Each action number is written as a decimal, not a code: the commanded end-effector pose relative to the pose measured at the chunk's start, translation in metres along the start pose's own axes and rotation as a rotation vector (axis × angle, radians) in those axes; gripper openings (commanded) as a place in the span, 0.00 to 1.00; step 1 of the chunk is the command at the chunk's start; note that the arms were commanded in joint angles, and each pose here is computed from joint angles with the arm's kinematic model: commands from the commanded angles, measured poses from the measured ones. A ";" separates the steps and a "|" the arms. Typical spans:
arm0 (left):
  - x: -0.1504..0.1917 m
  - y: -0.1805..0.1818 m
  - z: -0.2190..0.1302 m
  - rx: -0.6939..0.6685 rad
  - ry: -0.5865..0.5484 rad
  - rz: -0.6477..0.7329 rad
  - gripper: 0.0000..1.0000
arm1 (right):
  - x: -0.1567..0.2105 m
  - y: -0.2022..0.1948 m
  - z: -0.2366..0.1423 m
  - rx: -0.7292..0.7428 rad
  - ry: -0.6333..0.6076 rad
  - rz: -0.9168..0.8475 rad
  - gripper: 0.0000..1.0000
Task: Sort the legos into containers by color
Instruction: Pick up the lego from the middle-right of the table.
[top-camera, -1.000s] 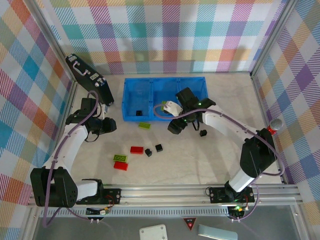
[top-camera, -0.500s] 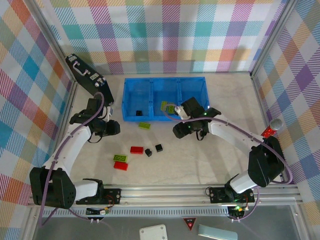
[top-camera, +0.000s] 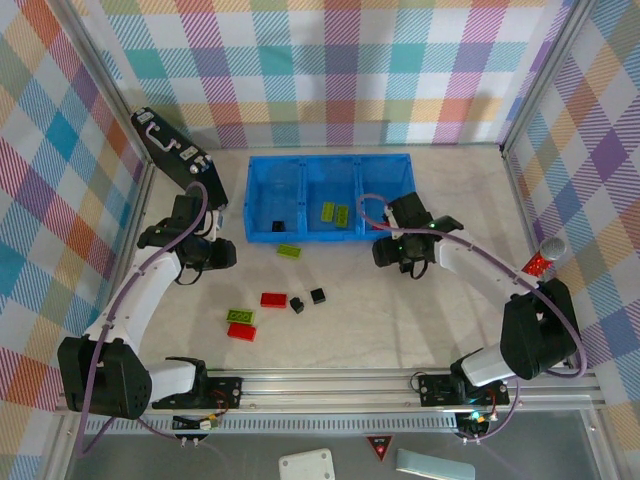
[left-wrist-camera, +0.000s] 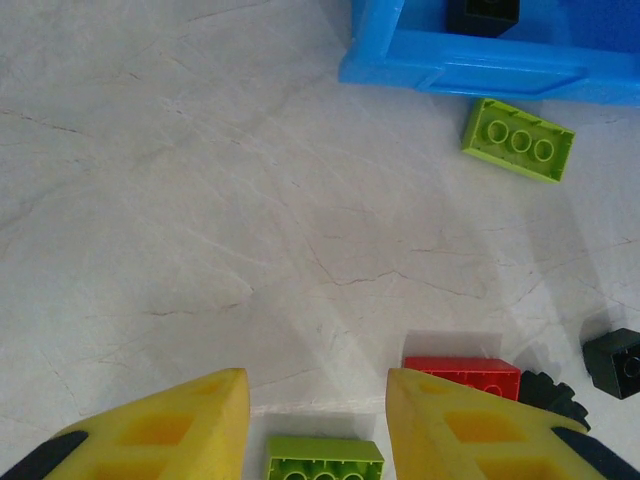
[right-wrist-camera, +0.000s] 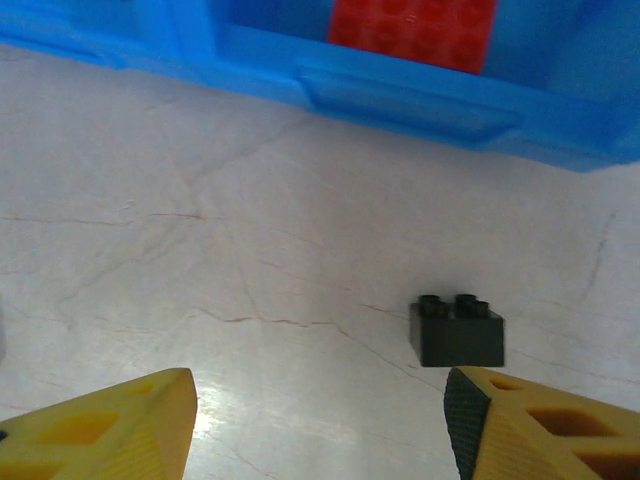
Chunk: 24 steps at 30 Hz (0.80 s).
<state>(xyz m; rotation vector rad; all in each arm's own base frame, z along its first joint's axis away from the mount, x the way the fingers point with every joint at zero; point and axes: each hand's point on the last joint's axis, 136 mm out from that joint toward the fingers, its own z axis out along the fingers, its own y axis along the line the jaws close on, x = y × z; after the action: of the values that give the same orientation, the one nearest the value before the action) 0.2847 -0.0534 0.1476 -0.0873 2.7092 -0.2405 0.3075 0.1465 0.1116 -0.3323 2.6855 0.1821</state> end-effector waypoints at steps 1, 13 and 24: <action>-0.012 -0.008 -0.007 0.026 -0.041 0.016 0.41 | 0.009 -0.010 -0.004 0.002 0.008 0.063 0.67; -0.002 -0.006 0.002 0.023 -0.023 0.017 0.41 | 0.025 -0.027 0.018 -0.033 0.102 0.131 0.68; -0.003 -0.006 0.008 0.020 -0.018 0.038 0.40 | 0.028 -0.051 0.045 0.092 0.184 0.126 0.58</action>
<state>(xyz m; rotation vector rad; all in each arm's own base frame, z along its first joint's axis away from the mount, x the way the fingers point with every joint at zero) 0.2920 -0.0557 0.1483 -0.0755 2.6757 -0.2548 0.3028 0.1054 0.0501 -0.1501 2.9066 0.1197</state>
